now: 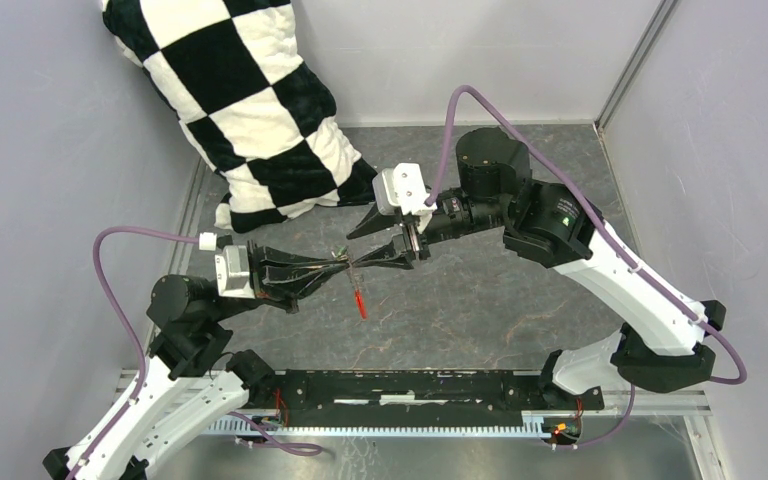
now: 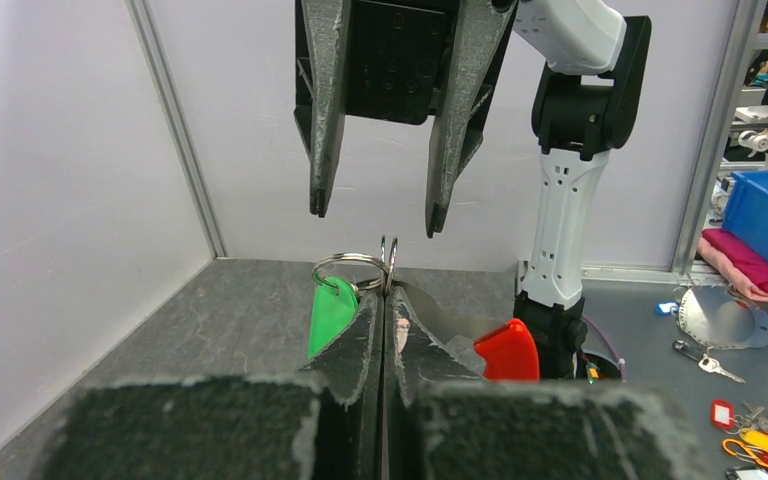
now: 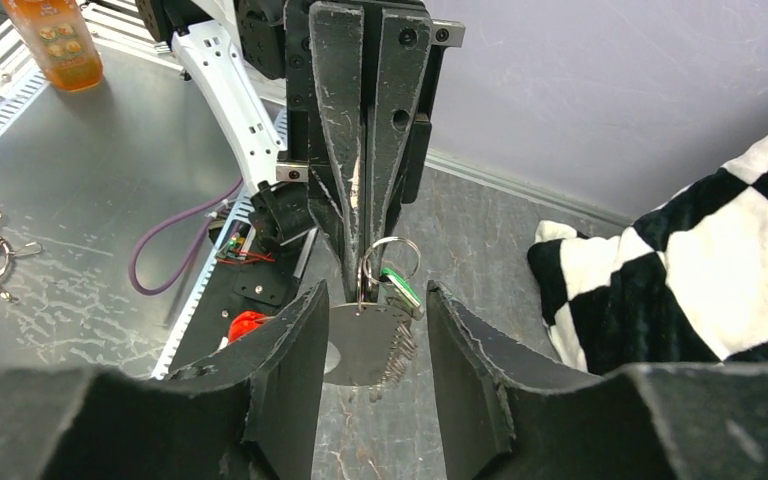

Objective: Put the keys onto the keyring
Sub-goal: Adjust the key on the keyring.

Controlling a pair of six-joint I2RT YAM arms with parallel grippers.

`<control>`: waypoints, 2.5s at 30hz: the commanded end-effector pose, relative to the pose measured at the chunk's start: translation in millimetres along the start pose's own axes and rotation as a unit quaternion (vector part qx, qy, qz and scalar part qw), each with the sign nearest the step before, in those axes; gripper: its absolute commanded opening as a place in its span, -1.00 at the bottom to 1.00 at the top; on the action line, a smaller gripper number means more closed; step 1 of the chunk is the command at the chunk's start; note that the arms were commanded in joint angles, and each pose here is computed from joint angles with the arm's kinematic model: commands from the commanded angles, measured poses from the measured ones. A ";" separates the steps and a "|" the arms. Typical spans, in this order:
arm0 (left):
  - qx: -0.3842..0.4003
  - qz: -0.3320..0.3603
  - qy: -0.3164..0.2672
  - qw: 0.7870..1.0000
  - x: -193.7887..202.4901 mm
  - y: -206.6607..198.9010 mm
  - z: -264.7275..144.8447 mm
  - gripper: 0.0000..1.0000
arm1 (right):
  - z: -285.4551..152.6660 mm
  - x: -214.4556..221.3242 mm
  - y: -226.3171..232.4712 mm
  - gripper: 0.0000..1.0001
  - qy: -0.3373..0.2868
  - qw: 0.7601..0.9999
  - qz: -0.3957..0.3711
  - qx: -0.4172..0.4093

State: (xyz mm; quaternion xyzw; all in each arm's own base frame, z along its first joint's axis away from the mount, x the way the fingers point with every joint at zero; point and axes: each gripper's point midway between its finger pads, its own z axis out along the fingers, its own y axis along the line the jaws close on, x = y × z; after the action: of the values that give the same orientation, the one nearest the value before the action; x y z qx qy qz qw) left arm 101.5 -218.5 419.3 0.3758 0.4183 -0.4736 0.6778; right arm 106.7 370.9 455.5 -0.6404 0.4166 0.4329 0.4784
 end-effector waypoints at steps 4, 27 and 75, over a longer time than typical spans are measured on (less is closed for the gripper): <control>-0.011 0.039 -0.010 0.999 -5.5 7.4 1.4 -0.95 | 8.0 -2.5 -2.3 -0.13 -0.012 1.000 0.023 -0.005; -0.022 0.035 -0.001 0.999 1.7 11.6 0.5 -0.96 | 11.3 13.5 -4.6 -0.70 -0.013 1.000 0.022 0.013; 0.082 0.213 0.165 0.960 26.3 -4.3 -27.4 0.00 | 17.5 32.8 36.0 -0.96 -0.040 0.989 0.094 -0.110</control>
State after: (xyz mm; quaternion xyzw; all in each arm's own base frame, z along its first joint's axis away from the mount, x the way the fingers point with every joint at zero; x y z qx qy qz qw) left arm 102.7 -198.0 374.2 0.5500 0.4335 -0.2872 0.6535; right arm 88.0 375.9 399.6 -0.6322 0.4280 0.5167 0.3875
